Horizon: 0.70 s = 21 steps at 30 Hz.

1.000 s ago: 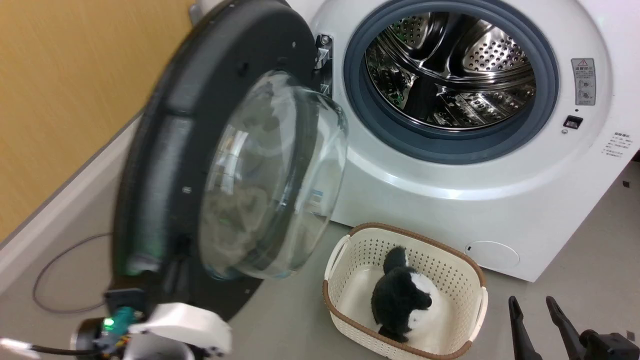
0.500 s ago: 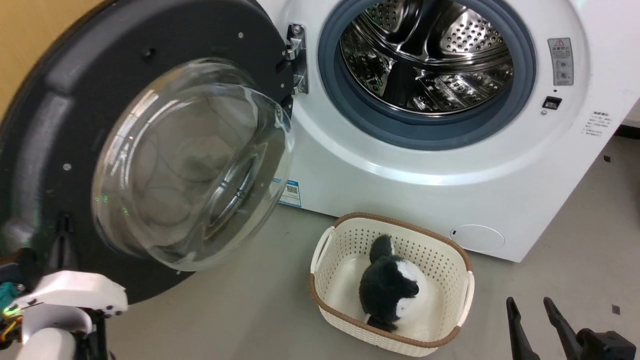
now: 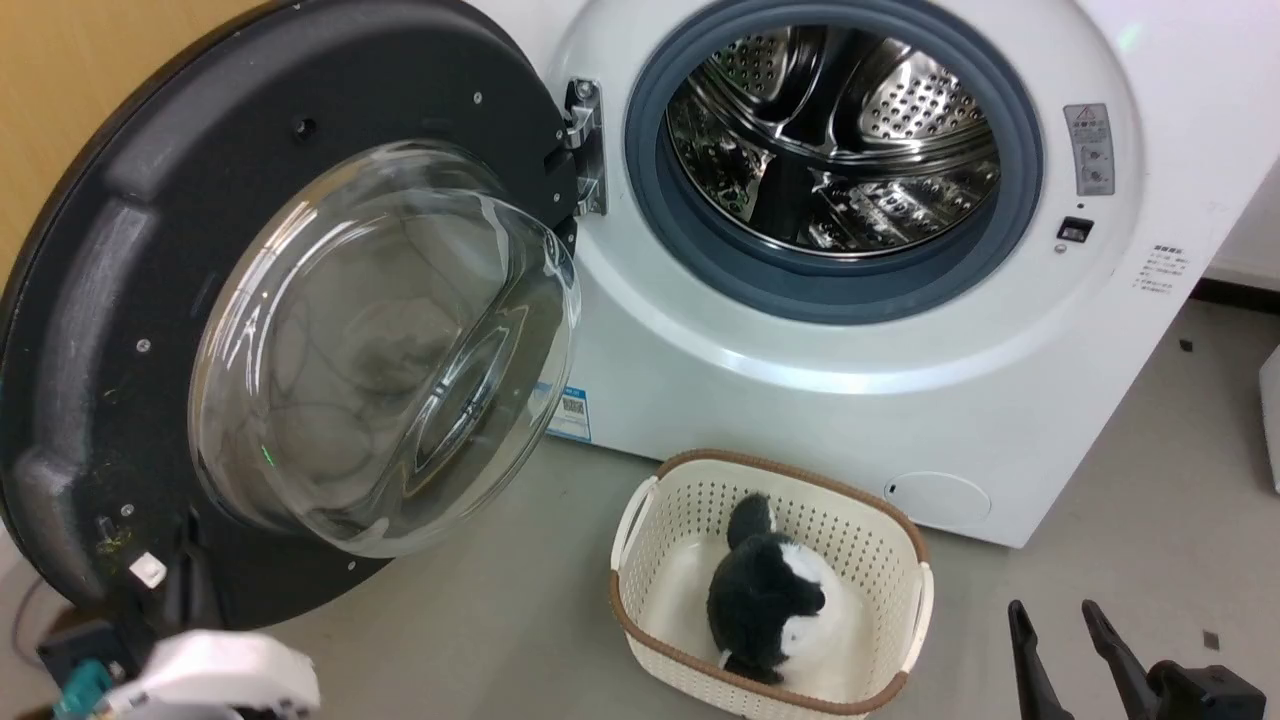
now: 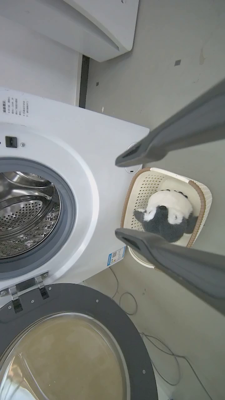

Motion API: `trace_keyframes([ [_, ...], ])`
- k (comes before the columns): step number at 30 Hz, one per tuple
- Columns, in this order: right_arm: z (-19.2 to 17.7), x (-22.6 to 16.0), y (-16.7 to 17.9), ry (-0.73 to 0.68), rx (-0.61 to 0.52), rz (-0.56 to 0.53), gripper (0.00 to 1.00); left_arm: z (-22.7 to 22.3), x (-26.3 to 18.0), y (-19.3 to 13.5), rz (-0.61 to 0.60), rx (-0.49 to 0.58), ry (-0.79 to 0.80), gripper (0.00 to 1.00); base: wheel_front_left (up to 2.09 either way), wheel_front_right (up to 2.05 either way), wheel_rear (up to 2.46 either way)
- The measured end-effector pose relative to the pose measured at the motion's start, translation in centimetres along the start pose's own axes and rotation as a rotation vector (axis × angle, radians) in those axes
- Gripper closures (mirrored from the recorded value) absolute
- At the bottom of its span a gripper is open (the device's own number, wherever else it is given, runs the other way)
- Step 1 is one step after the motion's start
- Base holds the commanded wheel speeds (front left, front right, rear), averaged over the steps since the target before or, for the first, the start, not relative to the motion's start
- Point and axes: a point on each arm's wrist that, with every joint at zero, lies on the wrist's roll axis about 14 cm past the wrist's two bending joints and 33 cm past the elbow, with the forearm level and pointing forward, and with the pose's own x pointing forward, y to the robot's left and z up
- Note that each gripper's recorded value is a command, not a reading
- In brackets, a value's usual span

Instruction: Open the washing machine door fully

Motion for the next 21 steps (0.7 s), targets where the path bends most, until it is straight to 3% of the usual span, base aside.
trace_keyframes([
  [2,0.3,-0.1,0.0,-0.01,-0.002,0.0,0.0,-0.2,-1.0,-0.5,-0.014,-0.004,0.004,1.0,0.0,0.0,0.0],
  [3,0.4,-0.2,0.0,-0.013,-0.003,-0.001,0.0,-0.3,-1.4,-0.7,-0.022,-0.004,0.007,0.88,0.0,0.0,0.0],
  [4,0.5,-0.2,0.1,-0.016,-0.005,0.001,0.0,-0.5,-1.8,-0.9,-0.031,-0.009,0.018,0.65,0.0,0.0,0.0],
  [6,0.7,-0.3,0.2,-0.021,-0.009,0.004,0.0,-0.9,-2.6,-1.6,-0.052,-0.012,0.037,0.09,0.0,0.0,0.0],
  [7,0.7,-0.4,0.3,-0.023,-0.014,0.007,0.0,-1.1,-2.9,-1.9,-0.062,-0.006,0.045,0.0,0.0,0.0,0.0],
  [15,1.7,-0.9,0.1,-0.052,-0.028,-0.002,0.0,-1.8,-4.5,-5.6,-0.175,0.007,0.079,0.0,0.0,0.0,0.0],
  [21,2.5,-1.6,-0.8,-0.072,-0.047,-0.033,0.0,-2.7,-5.0,-10.2,-0.333,0.014,0.113,0.0,0.0,0.0,0.0],
])
